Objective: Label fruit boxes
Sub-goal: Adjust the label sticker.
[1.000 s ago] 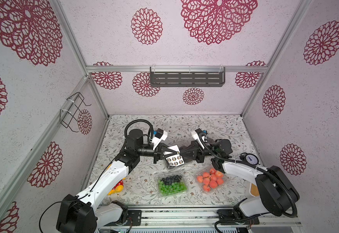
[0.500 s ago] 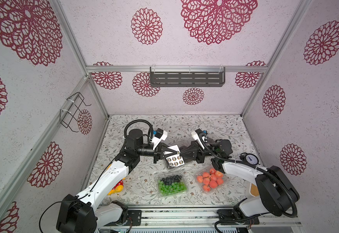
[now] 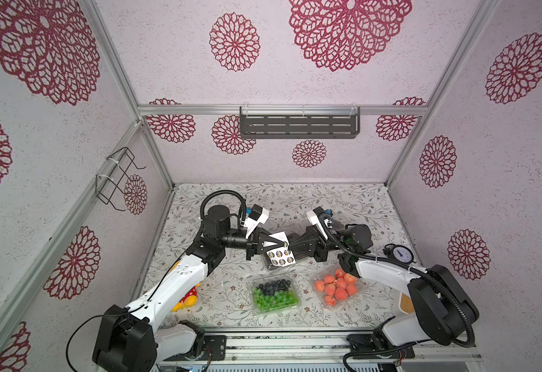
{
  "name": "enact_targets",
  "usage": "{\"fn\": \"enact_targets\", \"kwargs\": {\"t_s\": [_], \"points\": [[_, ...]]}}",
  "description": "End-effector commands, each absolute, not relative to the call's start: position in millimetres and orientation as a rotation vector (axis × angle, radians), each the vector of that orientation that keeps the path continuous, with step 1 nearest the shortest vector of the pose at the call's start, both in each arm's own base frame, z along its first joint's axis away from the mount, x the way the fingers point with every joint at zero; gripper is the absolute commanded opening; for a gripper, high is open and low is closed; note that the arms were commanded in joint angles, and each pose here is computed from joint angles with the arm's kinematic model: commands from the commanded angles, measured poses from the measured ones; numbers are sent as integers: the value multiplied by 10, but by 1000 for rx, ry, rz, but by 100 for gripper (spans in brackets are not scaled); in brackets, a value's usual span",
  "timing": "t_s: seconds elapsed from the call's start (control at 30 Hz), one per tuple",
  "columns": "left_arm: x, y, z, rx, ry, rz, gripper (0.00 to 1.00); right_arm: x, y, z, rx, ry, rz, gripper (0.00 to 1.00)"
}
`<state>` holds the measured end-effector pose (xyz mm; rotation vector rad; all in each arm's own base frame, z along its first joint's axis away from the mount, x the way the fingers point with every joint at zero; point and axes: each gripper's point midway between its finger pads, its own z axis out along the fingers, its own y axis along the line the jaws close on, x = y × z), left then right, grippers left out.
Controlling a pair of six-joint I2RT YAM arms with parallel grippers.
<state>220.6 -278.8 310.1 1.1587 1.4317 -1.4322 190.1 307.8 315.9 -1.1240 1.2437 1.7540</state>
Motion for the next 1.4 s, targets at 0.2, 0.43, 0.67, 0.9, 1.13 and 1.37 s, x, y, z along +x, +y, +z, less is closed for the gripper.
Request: {"fn": "enact_targets", "kwargs": {"t_s": [0.2,0.43,0.67,0.9,1.13,1.37], "points": [[2168,-2810,3123,1201,1390,-1472,0,1846,3031,3302,-1198,1136,1709,0],[2130,-2804,3115,1215,1385,-1480,0,1879,3029,3334,-1198,1124,1700,0],[2199,-2844,3062,1206,1420,-1479,0,1904,3042,3365,-1193,1107,1709,0],[2218,-2861,3051,1206,1424,-1479,0,1939,3069,3403,-1202,1090,1739,0],[2225,-2830,3094,1203,1404,-1480,0,2018,3069,3376,-1190,1103,1743,0],[2228,-2840,3114,1216,1393,-1506,0,2089,3074,3363,-1184,1112,1740,0]]}}
